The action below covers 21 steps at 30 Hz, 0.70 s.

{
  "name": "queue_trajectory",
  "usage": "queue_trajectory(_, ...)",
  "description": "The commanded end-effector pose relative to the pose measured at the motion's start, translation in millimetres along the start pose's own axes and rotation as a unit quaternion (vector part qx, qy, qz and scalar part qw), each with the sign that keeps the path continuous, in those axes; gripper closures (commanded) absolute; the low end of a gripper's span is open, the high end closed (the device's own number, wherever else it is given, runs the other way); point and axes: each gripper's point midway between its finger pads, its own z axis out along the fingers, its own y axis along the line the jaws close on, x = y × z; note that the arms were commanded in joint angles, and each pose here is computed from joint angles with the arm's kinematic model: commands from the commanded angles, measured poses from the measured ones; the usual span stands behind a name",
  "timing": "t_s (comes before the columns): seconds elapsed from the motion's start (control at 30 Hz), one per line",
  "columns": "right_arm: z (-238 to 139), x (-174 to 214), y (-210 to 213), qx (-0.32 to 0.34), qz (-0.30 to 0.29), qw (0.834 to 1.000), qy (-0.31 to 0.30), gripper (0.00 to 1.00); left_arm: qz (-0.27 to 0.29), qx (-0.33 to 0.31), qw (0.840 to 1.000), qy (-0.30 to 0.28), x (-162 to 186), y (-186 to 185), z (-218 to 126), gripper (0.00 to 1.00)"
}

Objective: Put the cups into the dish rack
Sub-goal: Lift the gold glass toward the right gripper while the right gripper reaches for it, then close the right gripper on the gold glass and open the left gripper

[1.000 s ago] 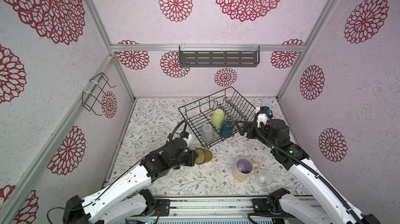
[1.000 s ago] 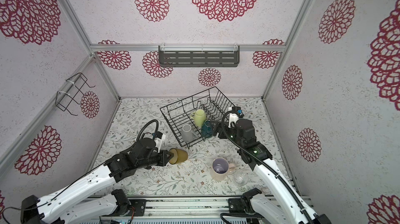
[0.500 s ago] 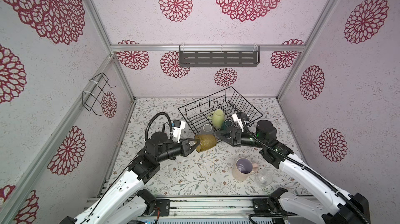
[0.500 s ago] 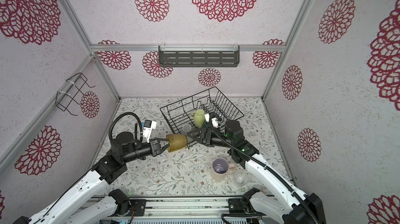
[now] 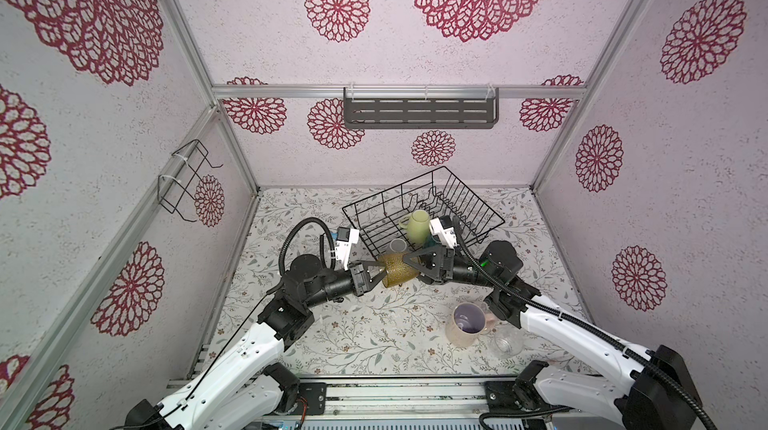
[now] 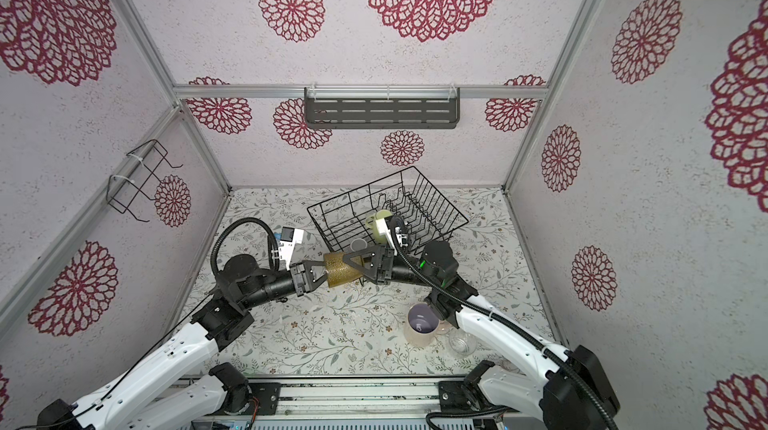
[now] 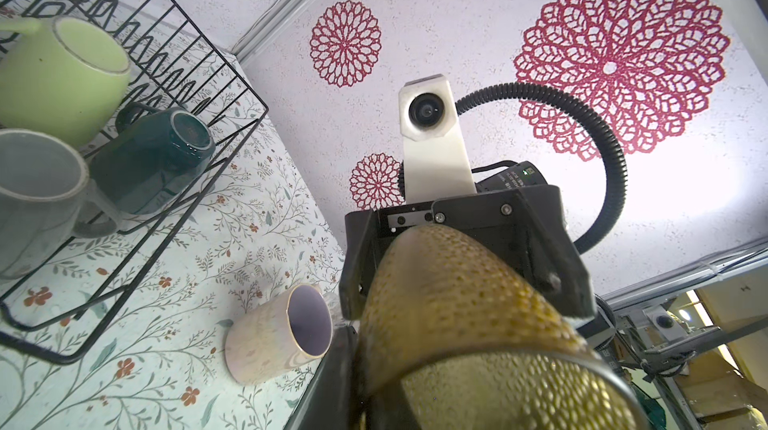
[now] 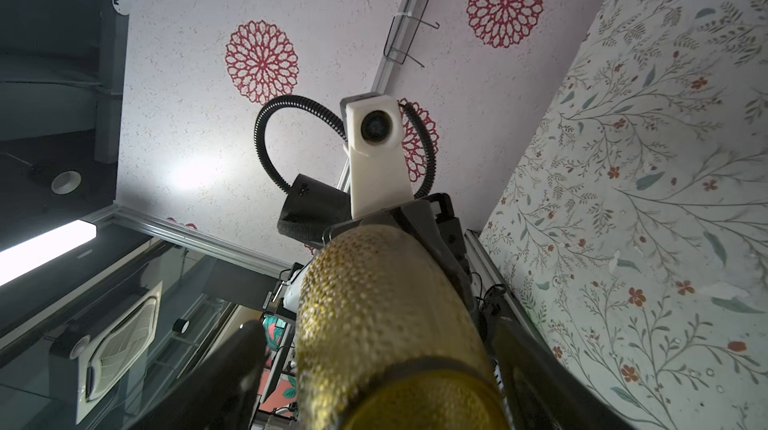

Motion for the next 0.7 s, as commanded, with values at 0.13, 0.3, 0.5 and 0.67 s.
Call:
queue_trajectory(0.13,6.5,-1.5,33.3,-0.04,-0.051,0.998,0.007,0.11,-0.001,0.018,1.0,-0.022,-8.6,-1.9,1.2,0.92)
queue_trajectory(0.3,7.1,-1.3,18.8,-0.015,-0.052,0.999,0.004,0.12,-0.007,0.006,0.999,-0.034,-14.8,3.3,-1.5,0.92)
queue_trajectory(0.5,10.6,-0.3,8.5,-0.008,-0.052,0.999,0.01,0.17,-0.012,-0.002,0.999,-0.031,-18.2,8.6,2.3,0.91)
queue_trajectory(0.67,12.9,-0.6,-3.3,0.011,-0.07,0.997,0.012,0.2,-0.014,-0.004,1.0,-0.023,-14.4,13.9,5.2,0.9)
